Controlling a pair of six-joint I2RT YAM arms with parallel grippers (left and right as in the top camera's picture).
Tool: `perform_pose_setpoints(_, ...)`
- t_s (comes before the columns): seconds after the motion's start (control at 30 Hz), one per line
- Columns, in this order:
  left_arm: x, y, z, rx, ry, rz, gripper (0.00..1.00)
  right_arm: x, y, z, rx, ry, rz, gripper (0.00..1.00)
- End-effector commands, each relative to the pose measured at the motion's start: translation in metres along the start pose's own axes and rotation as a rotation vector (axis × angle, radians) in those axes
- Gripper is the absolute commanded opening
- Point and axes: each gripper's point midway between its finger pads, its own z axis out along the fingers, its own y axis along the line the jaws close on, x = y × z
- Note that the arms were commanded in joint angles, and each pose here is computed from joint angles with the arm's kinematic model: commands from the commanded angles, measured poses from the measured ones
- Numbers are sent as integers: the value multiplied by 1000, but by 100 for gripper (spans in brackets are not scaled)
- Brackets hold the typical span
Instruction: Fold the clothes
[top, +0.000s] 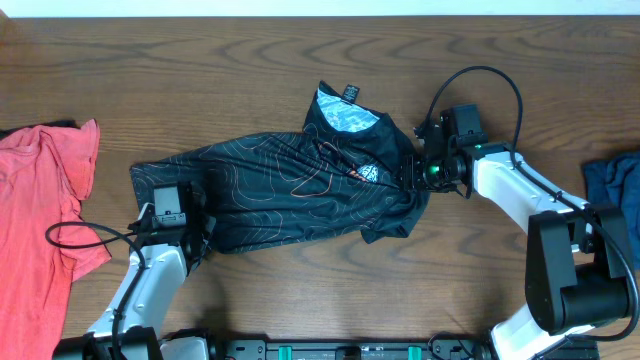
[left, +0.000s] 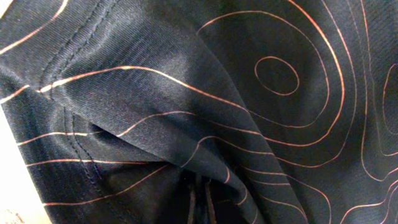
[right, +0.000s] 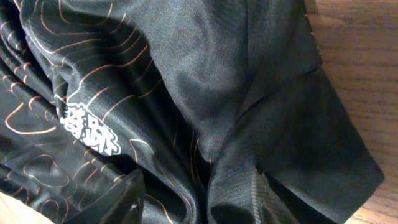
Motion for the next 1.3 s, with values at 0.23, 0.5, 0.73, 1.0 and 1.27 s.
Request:
perform_pose_setpoints(0.23, -2, -1, 0, -7, 1, 14, 6, 12, 6, 16, -20, -9, 52, 29)
perform_pose_setpoints(0.5, -2, -1, 0, -7, 1, 14, 6, 16, 3, 18, -15, -7, 62, 50)
perform_pose_setpoints(0.73, -2, -1, 0, -7, 1, 14, 6, 12, -1, 18, 11, -27, 57, 1)
perform_pose_setpoints(1.0, -3, -3, -1, 0, -2, 19, 6, -21, 8, 0, -10, -127, 27, 1)
perform_pose_setpoints(1.27, -2, -43, -27, 181, 46, 79, 6, -78, 14, -90, 99, -299, -33, 2)
